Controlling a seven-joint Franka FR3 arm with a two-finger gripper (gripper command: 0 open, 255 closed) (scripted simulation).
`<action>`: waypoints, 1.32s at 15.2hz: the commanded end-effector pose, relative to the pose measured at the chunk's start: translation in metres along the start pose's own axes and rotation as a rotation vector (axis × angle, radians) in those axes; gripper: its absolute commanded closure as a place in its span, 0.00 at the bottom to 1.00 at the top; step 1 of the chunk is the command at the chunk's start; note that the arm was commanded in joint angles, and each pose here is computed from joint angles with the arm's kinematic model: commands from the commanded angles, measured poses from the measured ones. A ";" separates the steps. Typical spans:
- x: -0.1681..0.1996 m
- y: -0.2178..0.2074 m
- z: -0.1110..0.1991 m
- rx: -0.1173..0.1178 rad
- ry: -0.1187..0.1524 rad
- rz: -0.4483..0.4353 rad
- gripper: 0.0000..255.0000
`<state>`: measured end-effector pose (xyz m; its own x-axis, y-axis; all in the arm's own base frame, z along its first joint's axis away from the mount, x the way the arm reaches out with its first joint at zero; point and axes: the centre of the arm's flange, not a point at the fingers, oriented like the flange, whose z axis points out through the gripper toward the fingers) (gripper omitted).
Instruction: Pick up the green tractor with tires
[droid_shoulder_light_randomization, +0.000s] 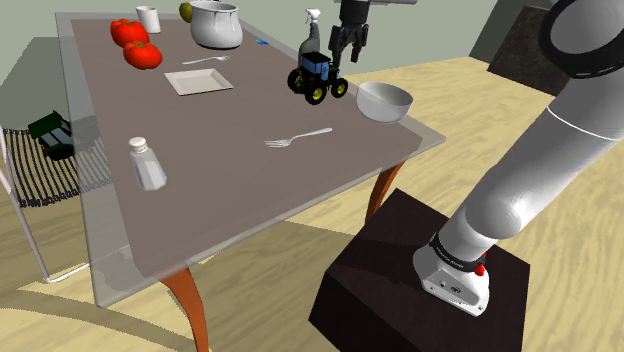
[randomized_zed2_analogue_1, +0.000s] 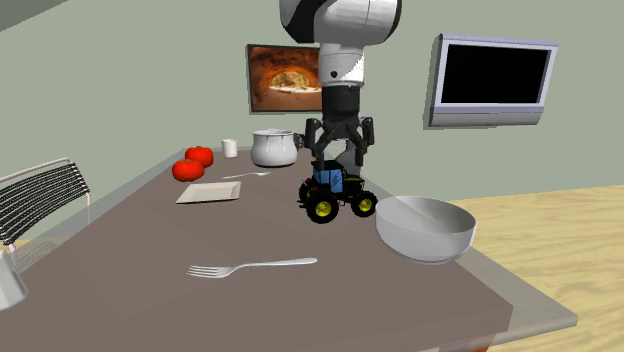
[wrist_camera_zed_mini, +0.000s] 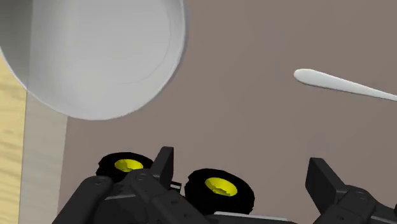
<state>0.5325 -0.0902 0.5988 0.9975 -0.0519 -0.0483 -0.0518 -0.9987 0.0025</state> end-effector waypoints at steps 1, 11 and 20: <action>0.027 0.014 0.002 -0.001 -0.015 0.024 0.00; 0.102 0.067 0.024 -0.004 -0.061 0.100 0.00; 0.104 0.067 0.049 -0.004 -0.061 0.100 1.00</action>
<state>0.6300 -0.1619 0.5464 0.9828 -0.1508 -0.1071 -0.1501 -0.9886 0.0139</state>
